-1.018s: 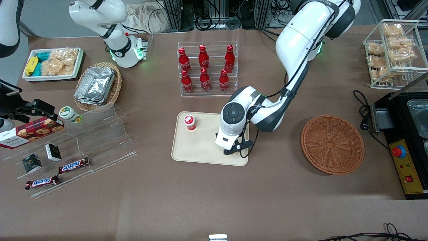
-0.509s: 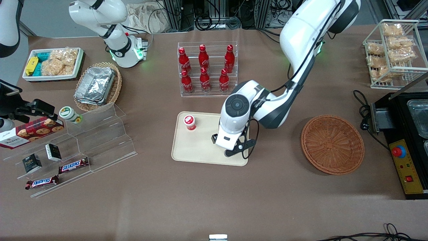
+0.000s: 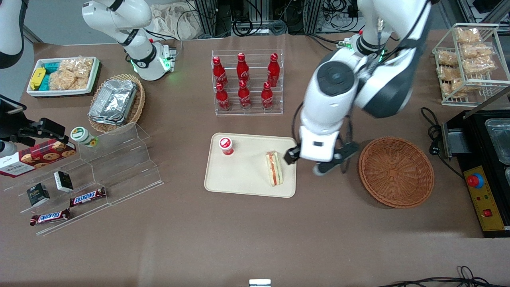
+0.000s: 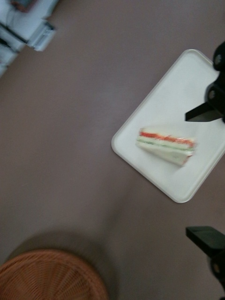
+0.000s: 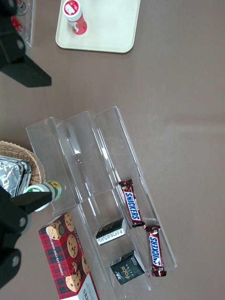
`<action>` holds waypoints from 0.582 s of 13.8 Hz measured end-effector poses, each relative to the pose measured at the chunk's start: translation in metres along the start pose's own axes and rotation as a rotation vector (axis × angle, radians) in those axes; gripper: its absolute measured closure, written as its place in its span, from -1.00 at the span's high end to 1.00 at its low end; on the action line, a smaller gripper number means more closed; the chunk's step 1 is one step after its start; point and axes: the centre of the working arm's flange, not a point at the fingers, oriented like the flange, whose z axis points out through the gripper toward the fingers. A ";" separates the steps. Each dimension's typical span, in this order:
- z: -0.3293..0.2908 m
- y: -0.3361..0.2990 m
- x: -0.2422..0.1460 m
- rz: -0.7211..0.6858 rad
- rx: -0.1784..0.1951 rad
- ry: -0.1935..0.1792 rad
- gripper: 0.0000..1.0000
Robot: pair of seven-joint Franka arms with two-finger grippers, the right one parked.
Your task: Place sandwich from basket to tray
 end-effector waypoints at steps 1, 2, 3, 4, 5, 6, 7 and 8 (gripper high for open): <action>-0.014 -0.014 0.015 -0.006 0.000 0.010 1.00; -0.025 -0.029 0.028 -0.002 0.003 0.017 1.00; -0.032 -0.043 0.040 0.012 0.011 0.022 1.00; -0.036 -0.057 0.052 0.035 0.020 0.025 1.00; -0.039 -0.072 0.065 0.069 0.028 0.023 1.00; -0.041 -0.087 0.078 0.108 0.034 0.011 1.00; -0.043 -0.103 0.091 0.151 0.042 -0.006 1.00; -0.047 -0.121 0.104 0.191 0.047 -0.022 1.00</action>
